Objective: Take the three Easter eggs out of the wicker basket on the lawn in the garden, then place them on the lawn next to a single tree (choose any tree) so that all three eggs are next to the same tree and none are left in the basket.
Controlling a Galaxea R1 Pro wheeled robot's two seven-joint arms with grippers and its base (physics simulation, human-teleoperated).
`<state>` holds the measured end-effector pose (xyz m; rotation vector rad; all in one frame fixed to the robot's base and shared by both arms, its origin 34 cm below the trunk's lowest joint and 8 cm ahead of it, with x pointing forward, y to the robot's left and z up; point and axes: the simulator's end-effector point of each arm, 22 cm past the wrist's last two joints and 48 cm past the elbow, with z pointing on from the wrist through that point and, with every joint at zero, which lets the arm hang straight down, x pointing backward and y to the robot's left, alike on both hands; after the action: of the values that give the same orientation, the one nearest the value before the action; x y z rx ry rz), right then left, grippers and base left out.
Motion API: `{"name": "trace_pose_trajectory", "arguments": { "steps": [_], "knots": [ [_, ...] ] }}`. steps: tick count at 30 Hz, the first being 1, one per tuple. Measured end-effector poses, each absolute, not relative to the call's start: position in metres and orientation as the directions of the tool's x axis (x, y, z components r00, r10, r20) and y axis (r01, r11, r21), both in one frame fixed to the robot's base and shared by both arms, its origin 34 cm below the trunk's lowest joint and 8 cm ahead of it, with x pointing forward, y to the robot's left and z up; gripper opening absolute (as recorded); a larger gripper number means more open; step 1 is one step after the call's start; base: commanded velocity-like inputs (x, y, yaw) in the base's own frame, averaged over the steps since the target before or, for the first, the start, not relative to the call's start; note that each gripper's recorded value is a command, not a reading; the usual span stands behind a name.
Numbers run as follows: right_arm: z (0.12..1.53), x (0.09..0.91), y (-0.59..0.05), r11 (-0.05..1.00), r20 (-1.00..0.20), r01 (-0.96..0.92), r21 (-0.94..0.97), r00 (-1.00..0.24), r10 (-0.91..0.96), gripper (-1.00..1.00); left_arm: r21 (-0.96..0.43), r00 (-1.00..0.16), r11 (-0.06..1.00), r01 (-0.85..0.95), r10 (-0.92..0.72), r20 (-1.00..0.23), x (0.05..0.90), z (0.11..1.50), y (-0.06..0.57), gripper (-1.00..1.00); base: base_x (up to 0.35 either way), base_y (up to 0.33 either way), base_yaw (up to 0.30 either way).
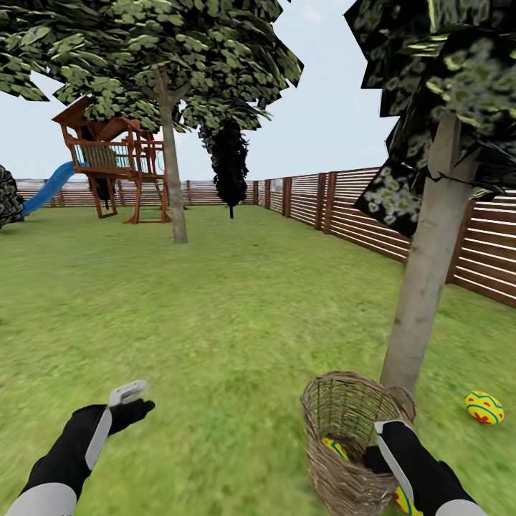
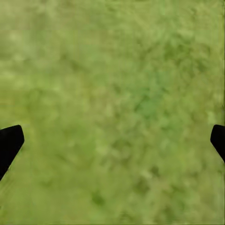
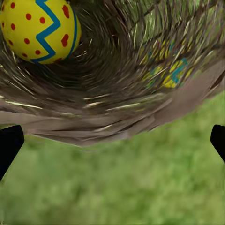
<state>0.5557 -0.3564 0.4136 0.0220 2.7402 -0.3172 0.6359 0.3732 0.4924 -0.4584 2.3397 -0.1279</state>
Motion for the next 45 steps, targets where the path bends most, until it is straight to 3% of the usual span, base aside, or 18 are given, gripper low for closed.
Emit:
{"name": "trace_pose_trajectory", "arguments": {
  "steps": [3,8,34,45],
  "knots": [
    [0.414,0.556,-0.357,0.974,-0.375,0.059,-0.219,-0.927,-0.028,1.0,-0.218,-0.534,0.935,-0.28,-0.34,-0.774,0.661,0.527,0.385,1.0,0.109,0.263,0.0],
    [0.416,0.556,-0.366,0.971,-0.376,0.065,-0.229,-0.926,-0.027,1.0,-0.225,-0.483,0.935,-0.274,-0.336,-0.809,0.67,0.537,0.381,1.0,0.014,0.239,0.0],
    [0.445,0.561,-0.385,0.965,-0.373,0.077,-0.252,-0.927,-0.023,1.0,-0.275,-0.502,0.931,-0.24,-0.361,-0.786,0.679,0.555,0.334,1.0,0.029,0.033,0.0],
    [0.445,0.561,-0.384,0.965,-0.374,0.076,-0.251,-0.927,-0.025,1.0,-0.285,-0.544,0.929,-0.236,-0.369,-0.753,0.671,0.533,0.322,1.0,0.297,0.039,0.0]
  ]
}}
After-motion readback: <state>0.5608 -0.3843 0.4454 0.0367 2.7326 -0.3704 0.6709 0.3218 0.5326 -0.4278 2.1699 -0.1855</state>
